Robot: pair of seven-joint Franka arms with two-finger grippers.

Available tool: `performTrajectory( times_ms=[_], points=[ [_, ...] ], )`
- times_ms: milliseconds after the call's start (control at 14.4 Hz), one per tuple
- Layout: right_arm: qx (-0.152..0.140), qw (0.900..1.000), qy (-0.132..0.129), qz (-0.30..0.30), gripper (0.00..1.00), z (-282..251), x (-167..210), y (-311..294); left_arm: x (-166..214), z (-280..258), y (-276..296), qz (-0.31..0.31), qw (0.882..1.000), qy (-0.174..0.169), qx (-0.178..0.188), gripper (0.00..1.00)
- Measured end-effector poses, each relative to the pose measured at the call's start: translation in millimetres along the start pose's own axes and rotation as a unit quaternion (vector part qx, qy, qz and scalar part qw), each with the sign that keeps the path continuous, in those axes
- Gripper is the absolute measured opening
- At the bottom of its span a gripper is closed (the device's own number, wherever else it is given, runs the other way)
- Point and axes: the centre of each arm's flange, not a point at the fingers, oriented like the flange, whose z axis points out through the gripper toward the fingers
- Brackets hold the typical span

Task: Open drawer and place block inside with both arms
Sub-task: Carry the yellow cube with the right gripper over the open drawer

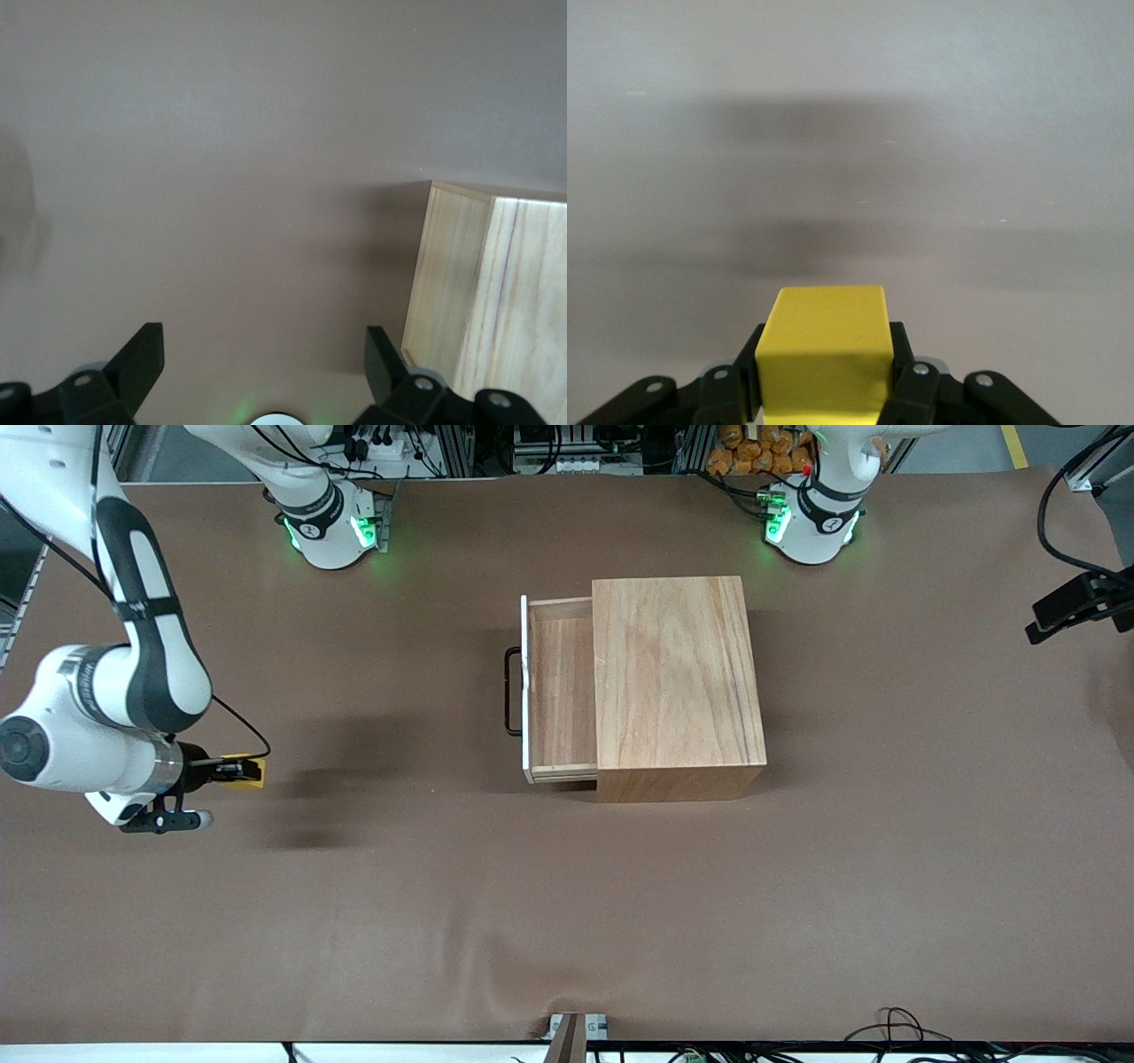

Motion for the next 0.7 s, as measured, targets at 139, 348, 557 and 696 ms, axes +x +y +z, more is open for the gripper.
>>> performTrajectory(
  times_ms=[139, 348, 557, 696],
  points=[
    [0.018, 0.999, 0.004, -0.029, 0.56, -33, 4, -41, 0, 3, -1, 0.010, 1.000, 0.000, -0.004, 1.00],
    [0.030, 0.998, 0.015, -0.054, 0.56, -56, 8, -108, 0, 2, 8, 0.021, 1.000, 0.005, -0.005, 1.00],
    [0.026, 0.999, 0.016, -0.015, 0.56, -57, 3, -187, 0, 0, 24, 0.034, 0.999, 0.009, -0.005, 1.00],
    [0.021, 0.999, 0.014, 0.021, 0.56, -52, -7, -244, -2, -5, 36, 0.036, 0.999, 0.015, -0.006, 1.00]
  ],
)
